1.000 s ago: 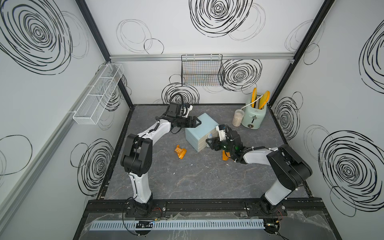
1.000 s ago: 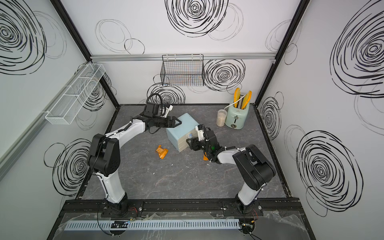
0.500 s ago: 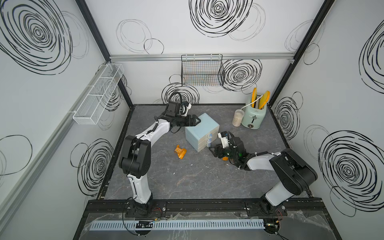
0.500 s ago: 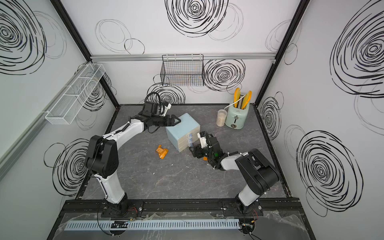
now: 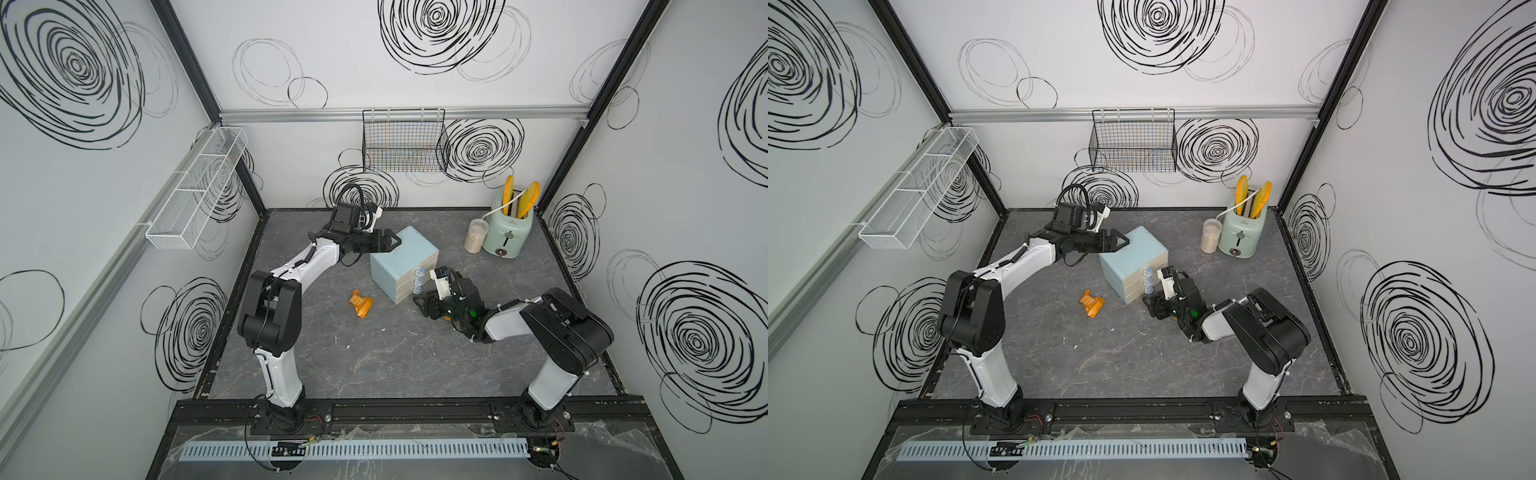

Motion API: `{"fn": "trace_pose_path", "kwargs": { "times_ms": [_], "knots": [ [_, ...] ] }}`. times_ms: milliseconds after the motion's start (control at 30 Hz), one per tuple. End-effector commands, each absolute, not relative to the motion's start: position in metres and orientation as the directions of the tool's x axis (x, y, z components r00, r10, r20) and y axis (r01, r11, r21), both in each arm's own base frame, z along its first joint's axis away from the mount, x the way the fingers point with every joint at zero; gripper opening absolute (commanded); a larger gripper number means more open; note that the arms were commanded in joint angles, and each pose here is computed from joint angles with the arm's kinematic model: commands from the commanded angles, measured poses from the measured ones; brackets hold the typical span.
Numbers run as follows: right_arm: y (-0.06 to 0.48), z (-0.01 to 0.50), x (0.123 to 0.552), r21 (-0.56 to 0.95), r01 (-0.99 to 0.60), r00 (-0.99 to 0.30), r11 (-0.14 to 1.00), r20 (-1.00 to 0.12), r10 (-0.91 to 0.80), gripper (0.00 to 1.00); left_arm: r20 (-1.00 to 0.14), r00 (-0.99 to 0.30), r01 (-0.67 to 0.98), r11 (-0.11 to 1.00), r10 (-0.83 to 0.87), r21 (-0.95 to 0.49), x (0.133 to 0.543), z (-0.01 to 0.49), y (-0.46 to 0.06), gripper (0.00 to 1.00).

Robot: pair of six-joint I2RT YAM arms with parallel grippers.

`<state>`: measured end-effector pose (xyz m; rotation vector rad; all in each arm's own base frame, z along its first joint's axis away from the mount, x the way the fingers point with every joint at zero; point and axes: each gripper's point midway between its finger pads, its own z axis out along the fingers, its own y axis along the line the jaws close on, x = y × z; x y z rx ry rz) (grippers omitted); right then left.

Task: Place the cookies into the drawer by color
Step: Open the drawer in the storage box.

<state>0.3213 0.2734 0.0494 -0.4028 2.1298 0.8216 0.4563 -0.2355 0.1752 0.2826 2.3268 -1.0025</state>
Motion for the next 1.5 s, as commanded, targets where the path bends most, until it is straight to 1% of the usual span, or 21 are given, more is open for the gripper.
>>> {"fn": "trace_pose_path", "kwargs": {
  "times_ms": [0, 300, 533, 667, 767, 833, 967, 1100, 1167, 1333, 1433, 1467],
  "knots": [
    [0.284, 0.060, 0.331, 0.425, -0.550, -0.596, 0.719, -0.803, 0.018, 0.65, -0.618, -0.784, 0.414, 0.694, -0.058, -0.589, 0.461, 0.188, -0.231, 0.85],
    [0.300, 0.060, 0.334, 0.442, -0.586, -0.589, 0.679, -0.808, 0.017, 0.61, -0.613, -0.787, 0.409, 0.686, -0.069, -0.602, 0.464, 0.189, -0.229, 0.85],
    [0.297, 0.052, 0.341, 0.433, -0.544, -0.593, 0.718, -0.805, 0.036, 0.55, -0.604, -0.794, 0.403, 0.681, -0.072, -0.611, 0.464, 0.185, -0.230, 0.84],
    [0.297, 0.050, 0.341, 0.435, -0.545, -0.590, 0.716, -0.806, 0.041, 0.50, -0.600, -0.797, 0.400, 0.680, -0.073, -0.614, 0.465, 0.184, -0.230, 0.83],
    [0.294, 0.049, 0.344, 0.428, -0.533, -0.582, 0.730, -0.811, 0.051, 0.49, -0.597, -0.798, 0.398, 0.678, -0.076, -0.618, 0.465, 0.183, -0.231, 0.81],
    [0.292, 0.051, 0.345, 0.426, -0.527, -0.571, 0.735, -0.819, 0.065, 0.51, -0.597, -0.799, 0.399, 0.677, -0.076, -0.619, 0.465, 0.183, -0.231, 0.79],
    [0.289, 0.053, 0.349, 0.413, -0.509, -0.560, 0.755, -0.825, 0.074, 0.53, -0.595, -0.800, 0.395, 0.680, -0.076, -0.618, 0.466, 0.182, -0.231, 0.77],
    [0.289, 0.051, 0.351, 0.404, -0.500, -0.558, 0.766, -0.826, 0.071, 0.52, -0.594, -0.801, 0.393, 0.680, -0.078, -0.619, 0.466, 0.182, -0.231, 0.76],
    [0.289, 0.049, 0.352, 0.402, -0.500, -0.558, 0.767, -0.827, 0.070, 0.49, -0.590, -0.804, 0.391, 0.679, -0.076, -0.621, 0.465, 0.180, -0.231, 0.76],
    [0.290, 0.045, 0.350, 0.399, -0.506, -0.567, 0.765, -0.822, 0.054, 0.34, -0.585, -0.807, 0.388, 0.679, -0.076, -0.623, 0.465, 0.178, -0.231, 0.75],
    [0.289, 0.043, 0.348, 0.392, -0.506, -0.567, 0.769, -0.822, 0.046, 0.26, -0.586, -0.807, 0.387, 0.679, -0.078, -0.624, 0.465, 0.177, -0.231, 0.75],
    [0.288, 0.043, 0.348, 0.390, -0.507, -0.567, 0.769, -0.822, 0.044, 0.25, -0.584, -0.808, 0.385, 0.679, -0.079, -0.625, 0.465, 0.177, -0.231, 0.75]
  ]
}}
